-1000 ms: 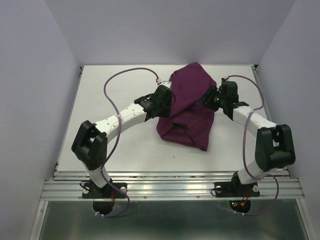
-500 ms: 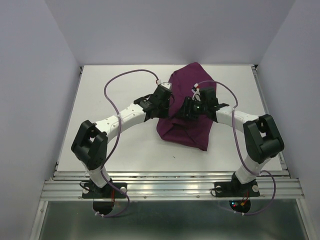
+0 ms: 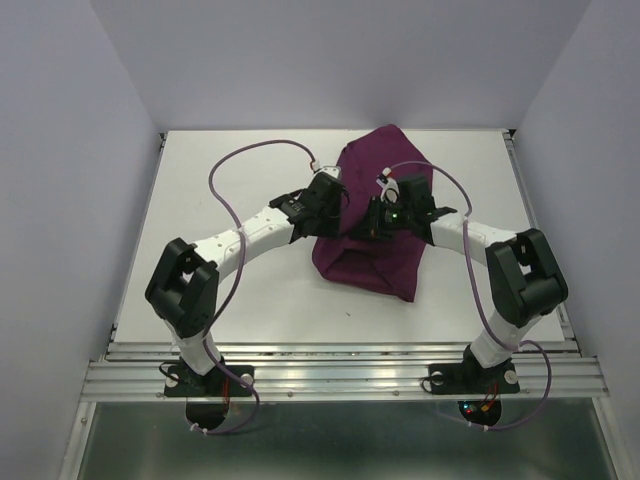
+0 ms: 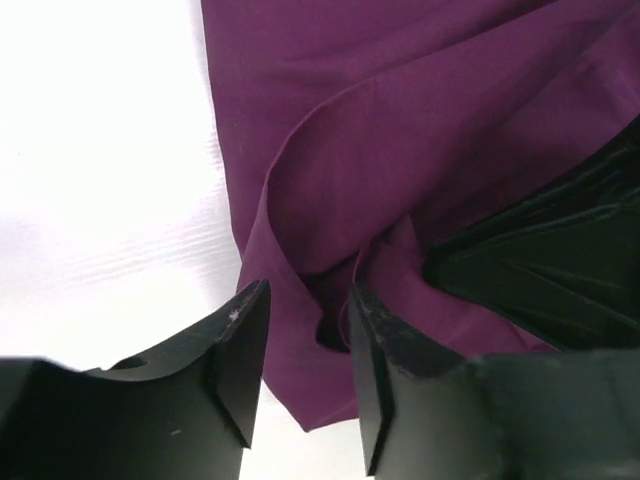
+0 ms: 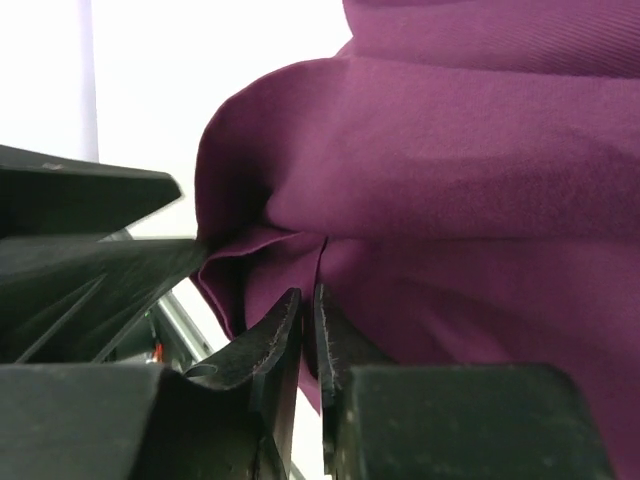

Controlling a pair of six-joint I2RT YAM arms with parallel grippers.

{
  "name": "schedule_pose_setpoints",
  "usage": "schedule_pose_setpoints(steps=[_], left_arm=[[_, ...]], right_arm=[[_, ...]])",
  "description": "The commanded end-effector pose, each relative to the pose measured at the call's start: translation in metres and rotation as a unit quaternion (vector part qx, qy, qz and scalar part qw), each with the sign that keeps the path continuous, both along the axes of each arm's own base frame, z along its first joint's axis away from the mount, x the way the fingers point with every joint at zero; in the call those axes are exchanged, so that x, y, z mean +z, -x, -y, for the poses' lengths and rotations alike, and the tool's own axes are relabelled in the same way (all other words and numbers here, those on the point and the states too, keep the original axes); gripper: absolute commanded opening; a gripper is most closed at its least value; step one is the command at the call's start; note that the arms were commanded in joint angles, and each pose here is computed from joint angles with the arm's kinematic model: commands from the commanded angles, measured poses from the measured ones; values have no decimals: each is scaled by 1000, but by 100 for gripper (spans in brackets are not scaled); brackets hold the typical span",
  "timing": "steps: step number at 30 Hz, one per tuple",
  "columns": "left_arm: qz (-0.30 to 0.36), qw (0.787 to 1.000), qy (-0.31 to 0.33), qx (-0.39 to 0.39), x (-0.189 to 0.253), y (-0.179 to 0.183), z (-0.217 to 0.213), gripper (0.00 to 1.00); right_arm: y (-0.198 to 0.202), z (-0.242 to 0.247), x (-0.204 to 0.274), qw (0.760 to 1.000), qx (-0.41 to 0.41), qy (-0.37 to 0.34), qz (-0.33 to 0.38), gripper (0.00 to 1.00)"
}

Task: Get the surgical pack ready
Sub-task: Pack the surgical kit at the center of the board.

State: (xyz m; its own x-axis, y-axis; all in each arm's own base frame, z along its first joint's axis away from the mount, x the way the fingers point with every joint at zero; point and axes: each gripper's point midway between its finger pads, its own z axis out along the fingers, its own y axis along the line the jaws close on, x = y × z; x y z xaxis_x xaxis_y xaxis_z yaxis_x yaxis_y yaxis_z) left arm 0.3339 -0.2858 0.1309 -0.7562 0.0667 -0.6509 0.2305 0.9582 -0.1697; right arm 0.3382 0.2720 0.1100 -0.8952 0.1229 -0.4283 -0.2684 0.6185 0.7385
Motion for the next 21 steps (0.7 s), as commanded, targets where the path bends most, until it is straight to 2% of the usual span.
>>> schedule_pose_setpoints(steps=[1,3,4,6,13,15,21], left_arm=[[-6,1000,0,-3,-6,-4,2,32],[-6,1000,5,-9,-6,-4,5,21],[-9,1000,8,-12,-6,-3,5,9],[-11,1000,11,-12,-6,-3,6,0],[4,1000,28,-14,8,0,4,0],[10,999,36,-13,16,1,3,0],[10,998,61,-25,28,7,8,0]], right_arm=[[11,-13,29,997,44,-30,50,15],[15,-13,31,997,53,-32,56,14],[17,-12,35,996,57,-33,61,14],[23,-12,38,995,68,-36,68,13],[40,-17,39,991,107,-39,73,16],[43,-17,42,989,118,-42,81,21],[68,-21,46,979,174,-47,97,22]])
